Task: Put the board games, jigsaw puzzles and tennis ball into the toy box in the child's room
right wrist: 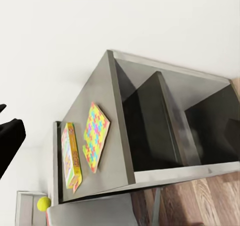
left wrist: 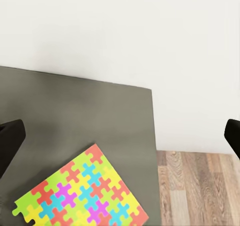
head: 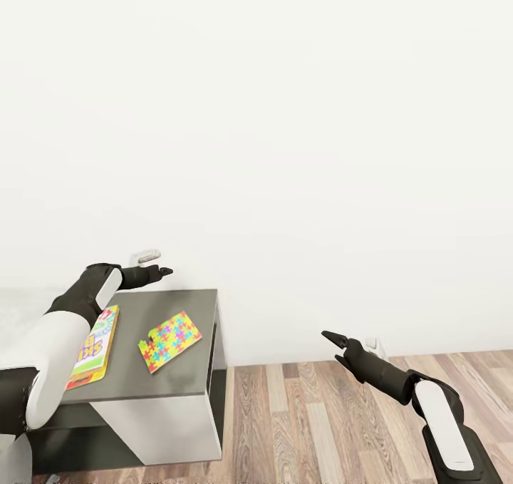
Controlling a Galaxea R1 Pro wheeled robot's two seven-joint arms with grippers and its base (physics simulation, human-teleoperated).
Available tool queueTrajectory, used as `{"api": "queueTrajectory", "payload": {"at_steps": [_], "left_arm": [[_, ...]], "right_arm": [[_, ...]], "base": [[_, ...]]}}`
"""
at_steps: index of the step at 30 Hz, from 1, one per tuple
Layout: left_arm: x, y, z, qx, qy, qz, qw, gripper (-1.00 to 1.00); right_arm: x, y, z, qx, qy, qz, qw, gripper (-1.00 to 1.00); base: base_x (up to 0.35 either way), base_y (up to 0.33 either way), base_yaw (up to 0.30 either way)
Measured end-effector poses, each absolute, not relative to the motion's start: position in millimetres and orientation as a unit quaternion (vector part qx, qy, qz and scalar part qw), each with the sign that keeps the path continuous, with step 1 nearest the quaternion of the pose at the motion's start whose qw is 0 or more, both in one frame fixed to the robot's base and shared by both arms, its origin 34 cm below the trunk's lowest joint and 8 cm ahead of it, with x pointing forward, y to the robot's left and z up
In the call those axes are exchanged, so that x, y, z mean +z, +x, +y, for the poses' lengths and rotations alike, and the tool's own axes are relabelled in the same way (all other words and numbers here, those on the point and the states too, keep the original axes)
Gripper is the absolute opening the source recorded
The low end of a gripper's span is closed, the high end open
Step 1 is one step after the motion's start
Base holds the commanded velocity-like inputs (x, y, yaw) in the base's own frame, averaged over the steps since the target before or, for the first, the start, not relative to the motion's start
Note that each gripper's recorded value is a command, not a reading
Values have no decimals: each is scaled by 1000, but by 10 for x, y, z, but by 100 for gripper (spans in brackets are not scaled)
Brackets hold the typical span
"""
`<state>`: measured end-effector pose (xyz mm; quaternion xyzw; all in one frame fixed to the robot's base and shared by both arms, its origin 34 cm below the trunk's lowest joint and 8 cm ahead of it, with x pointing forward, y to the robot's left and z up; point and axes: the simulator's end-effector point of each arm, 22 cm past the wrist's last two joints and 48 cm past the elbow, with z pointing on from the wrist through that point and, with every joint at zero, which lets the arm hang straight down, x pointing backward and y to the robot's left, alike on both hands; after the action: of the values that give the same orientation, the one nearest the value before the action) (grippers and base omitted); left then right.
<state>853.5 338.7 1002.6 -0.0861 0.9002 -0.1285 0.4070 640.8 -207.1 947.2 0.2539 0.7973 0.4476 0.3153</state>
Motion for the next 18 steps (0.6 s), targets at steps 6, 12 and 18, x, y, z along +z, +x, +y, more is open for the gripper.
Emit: {"api": "queueTrajectory", "payload": {"at_steps": [6,12,18], "left_arm": [[9944,8534,3368,-128,-86,903,400,100],[9822,8495,3359,-124,-85,911,383,100],[9626,8368,3366,-114,-82,929,342,100]], "right_arm": [[9421,6405,-2071,446,256,799,311,100],[9369,6402,-2078,445,259,800,308,100],[9319,6399,-2082,443,261,802,304,100]], "base": [[0,0,0],[0,0,0],[0,0,0]]}}
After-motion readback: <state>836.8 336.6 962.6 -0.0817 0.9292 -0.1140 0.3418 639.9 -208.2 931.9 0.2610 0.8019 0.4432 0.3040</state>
